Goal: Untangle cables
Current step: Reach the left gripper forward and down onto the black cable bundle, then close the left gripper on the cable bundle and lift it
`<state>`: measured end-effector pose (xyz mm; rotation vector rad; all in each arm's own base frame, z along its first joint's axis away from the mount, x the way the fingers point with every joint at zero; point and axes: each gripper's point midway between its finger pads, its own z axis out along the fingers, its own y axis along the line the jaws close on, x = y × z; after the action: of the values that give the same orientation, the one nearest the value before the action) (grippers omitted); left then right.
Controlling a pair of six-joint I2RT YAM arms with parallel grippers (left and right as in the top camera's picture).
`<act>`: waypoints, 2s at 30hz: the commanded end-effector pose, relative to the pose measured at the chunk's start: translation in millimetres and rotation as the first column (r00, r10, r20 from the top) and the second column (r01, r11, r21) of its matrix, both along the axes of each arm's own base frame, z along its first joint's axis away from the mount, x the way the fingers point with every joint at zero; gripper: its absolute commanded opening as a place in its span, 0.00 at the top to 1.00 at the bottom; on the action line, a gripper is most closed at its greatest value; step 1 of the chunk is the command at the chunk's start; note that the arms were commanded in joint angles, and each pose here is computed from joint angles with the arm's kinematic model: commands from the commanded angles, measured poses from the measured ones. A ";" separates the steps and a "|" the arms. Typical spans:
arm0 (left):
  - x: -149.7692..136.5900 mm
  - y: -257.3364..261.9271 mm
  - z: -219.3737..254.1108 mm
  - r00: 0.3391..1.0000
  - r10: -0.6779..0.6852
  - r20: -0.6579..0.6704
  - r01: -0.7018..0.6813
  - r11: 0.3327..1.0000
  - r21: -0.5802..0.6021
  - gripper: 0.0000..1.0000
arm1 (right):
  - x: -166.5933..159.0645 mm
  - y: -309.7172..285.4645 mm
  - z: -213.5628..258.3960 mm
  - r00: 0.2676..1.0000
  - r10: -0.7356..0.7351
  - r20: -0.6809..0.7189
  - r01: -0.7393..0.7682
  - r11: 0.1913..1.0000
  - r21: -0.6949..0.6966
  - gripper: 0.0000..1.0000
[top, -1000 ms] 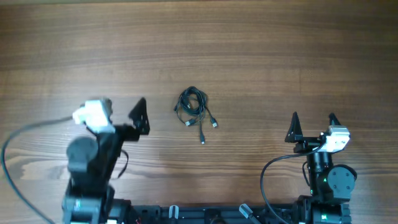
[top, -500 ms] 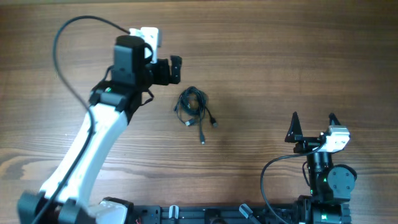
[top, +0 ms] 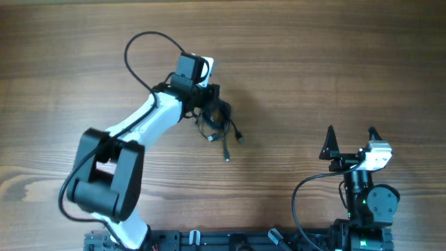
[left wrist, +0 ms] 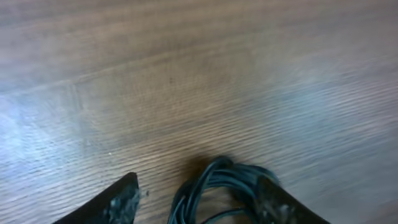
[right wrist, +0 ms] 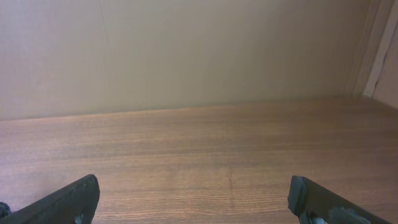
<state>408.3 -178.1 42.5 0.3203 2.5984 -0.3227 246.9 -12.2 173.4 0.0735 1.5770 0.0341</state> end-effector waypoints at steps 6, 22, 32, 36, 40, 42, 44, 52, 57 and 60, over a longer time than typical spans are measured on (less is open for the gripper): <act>-6.6 10.6 -29.9 0.997 0.020 -0.070 -0.014 0.997 0.080 0.63 | -0.3 -1.1 1.5 1.000 -0.009 0.008 0.009 1.000 0.011 0.00; -51.5 28.8 -55.5 0.769 0.527 -0.361 -0.552 0.833 0.038 0.96 | -0.3 -1.1 1.5 1.000 -0.009 0.008 0.009 1.000 0.011 0.00; -82.2 9.2 -44.5 0.662 0.474 -0.580 -0.586 0.810 -0.007 0.00 | -0.3 -1.1 1.5 1.000 -0.009 0.008 0.009 1.000 0.011 0.00; -64.3 28.8 -34.6 0.782 0.431 -0.450 -0.478 0.878 0.011 0.20 | -0.3 -1.1 1.5 1.000 -0.009 0.008 0.009 1.000 0.011 0.00; -55.9 32.1 -34.7 0.897 0.269 -0.352 -0.273 0.961 0.037 0.36 | -0.3 -1.1 1.5 1.000 -0.009 0.008 0.009 1.000 0.011 0.00; -56.1 32.1 -34.8 0.894 0.275 -0.355 -0.281 0.959 0.036 0.40 | -0.3 -1.1 1.5 1.000 -0.009 0.008 0.009 1.000 0.011 0.00; -56.1 30.5 -34.8 0.882 0.302 -0.362 -0.312 0.950 0.030 0.45 | -0.3 -1.1 1.5 1.000 -0.009 0.008 0.009 1.000 0.011 0.00; -50.1 28.5 -33.0 0.864 0.352 -0.360 -0.375 0.927 0.005 0.96 | -0.3 -1.1 1.5 1.000 -0.009 0.008 0.009 1.000 0.011 0.01; -55.2 30.5 -2.6 0.876 0.347 -0.334 -0.373 0.928 -0.017 0.96 | -0.3 -1.1 1.5 1.000 -0.009 0.008 0.009 1.000 0.011 0.00; -66.2 35.3 40.2 0.911 0.307 -0.275 -0.330 0.943 -0.040 0.96 | -0.3 -1.1 1.5 1.000 -0.009 0.008 0.009 1.000 0.011 0.00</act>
<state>343.6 -145.3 28.2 -0.2804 2.9395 -0.3503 246.9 -12.2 173.3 0.0735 1.5774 0.0341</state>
